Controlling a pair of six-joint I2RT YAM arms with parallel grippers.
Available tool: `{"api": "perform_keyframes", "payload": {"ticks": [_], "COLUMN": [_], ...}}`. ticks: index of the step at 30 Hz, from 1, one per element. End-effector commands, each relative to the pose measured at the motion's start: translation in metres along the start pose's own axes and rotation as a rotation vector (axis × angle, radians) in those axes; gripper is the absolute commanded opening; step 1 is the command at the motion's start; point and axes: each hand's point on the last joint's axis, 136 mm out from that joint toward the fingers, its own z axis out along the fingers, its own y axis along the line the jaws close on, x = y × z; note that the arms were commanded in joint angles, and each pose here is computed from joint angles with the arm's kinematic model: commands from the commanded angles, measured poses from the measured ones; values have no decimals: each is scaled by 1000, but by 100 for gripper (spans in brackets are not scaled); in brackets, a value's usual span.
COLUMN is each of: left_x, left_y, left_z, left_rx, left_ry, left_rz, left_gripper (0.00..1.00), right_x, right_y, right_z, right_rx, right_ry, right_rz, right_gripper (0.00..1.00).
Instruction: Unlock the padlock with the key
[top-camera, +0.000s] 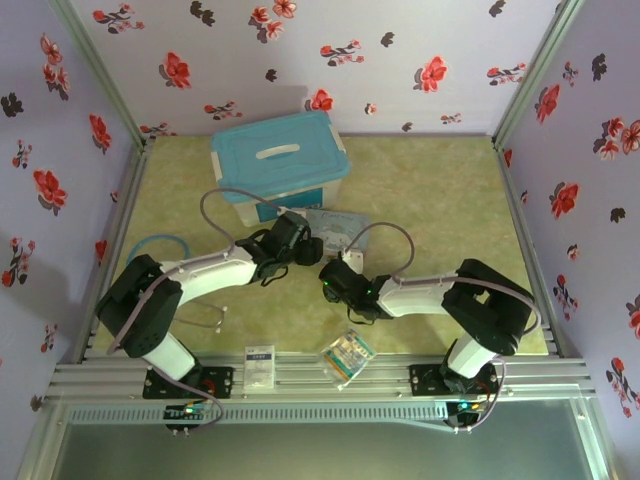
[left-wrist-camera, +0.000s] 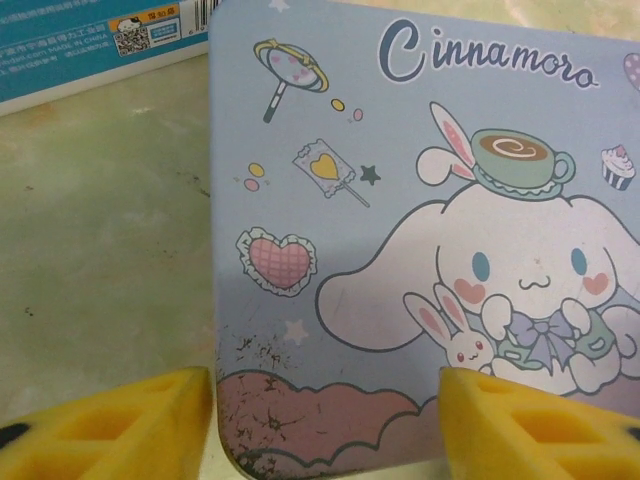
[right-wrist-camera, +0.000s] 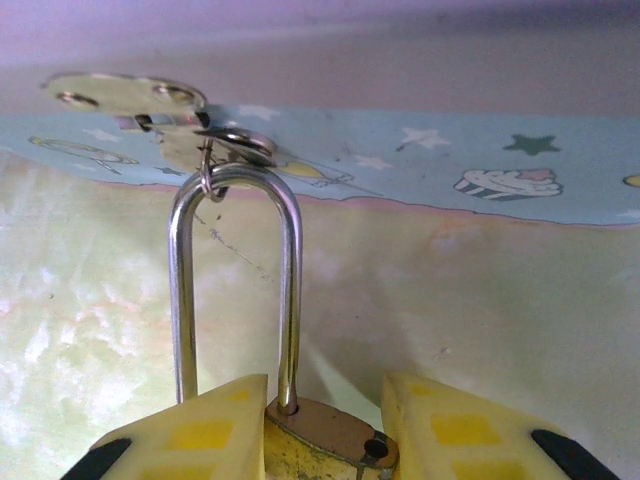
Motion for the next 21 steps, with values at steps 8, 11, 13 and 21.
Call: {"api": "perform_keyframes", "payload": {"ticks": [8, 11, 13, 21], "left_x": [-27, -17, -11, 11], "left_y": [-3, 2, 11, 19], "left_z": [32, 40, 40, 38], "left_rx": [-60, -80, -117, -131], "left_ry": [-40, -14, -23, 2], "left_rz": [46, 41, 32, 15], "left_gripper": [66, 59, 55, 46], "right_x": [18, 18, 17, 3], "right_y": [-31, -31, -30, -45], "right_z": [0, 0, 1, 0], "right_rx": [54, 30, 13, 52], "right_ry": [34, 17, 0, -120], "right_rz": [92, 146, 193, 294], "right_gripper": [18, 17, 16, 16]}}
